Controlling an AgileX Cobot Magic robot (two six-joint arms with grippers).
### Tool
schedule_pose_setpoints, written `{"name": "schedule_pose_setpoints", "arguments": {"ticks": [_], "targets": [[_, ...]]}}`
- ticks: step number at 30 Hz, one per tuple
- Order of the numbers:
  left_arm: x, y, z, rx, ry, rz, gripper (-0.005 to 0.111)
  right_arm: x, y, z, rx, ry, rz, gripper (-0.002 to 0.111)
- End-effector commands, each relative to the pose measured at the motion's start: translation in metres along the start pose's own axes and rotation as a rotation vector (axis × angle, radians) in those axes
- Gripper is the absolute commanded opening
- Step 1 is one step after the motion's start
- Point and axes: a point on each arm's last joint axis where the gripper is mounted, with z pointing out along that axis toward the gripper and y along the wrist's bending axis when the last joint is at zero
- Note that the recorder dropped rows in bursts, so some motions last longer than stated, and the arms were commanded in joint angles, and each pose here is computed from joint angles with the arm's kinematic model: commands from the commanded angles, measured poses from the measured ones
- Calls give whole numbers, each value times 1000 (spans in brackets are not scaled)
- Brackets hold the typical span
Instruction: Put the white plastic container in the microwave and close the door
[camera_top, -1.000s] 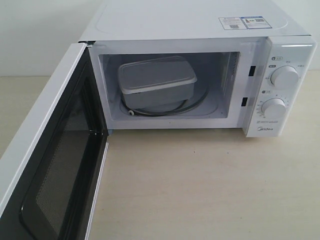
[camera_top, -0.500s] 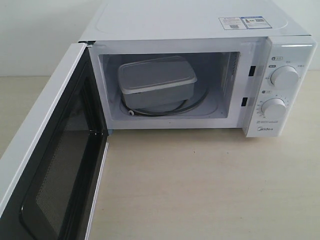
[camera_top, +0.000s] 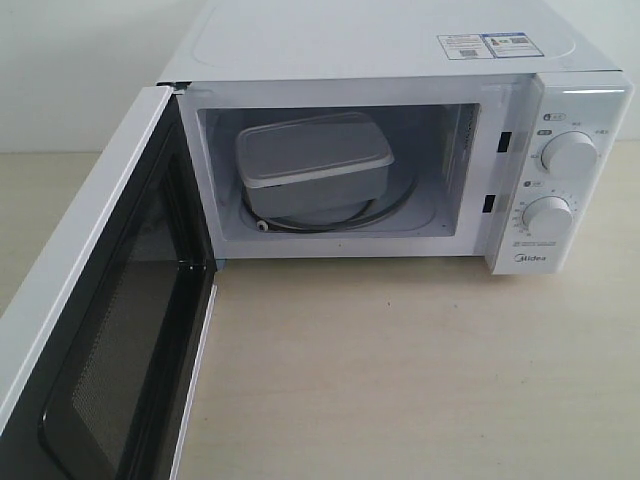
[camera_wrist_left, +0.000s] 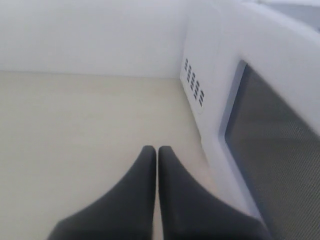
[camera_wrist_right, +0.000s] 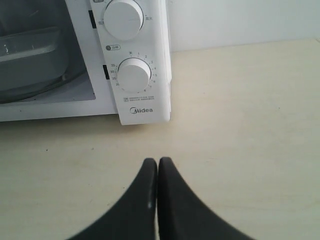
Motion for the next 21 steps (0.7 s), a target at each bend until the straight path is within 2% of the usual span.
{"name": "schedule_pose_setpoints", "arguments": {"ticks": [1, 7, 15, 16, 18, 19, 20, 21], "targets": [[-39, -8, -22, 43, -61, -35, 4, -1, 0, 0, 7, -9, -6, 0], [-65, -12, -36, 70, -186, -64, 4, -1, 0, 0, 7, -9, -6, 0], [-68, -12, -37, 69, -223, -68, 4, -1, 0, 0, 7, -9, -6, 0], [-70, -12, -37, 76, -243, -85, 4, -1, 0, 0, 7, -9, -6, 0], [-79, -14, -40, 120, -342, -188, 4, -1, 0, 0, 7, -9, -6, 0], [-85, -15, -43, 158, -402, -288, 4, -1, 0, 0, 7, -9, -6, 0], [-87, -14, -44, 165, -431, -317, 4, -1, 0, 0, 7, -9, -6, 0], [-94, -11, -48, 157, -522, -353, 4, -1, 0, 0, 7, -9, -6, 0]]}}
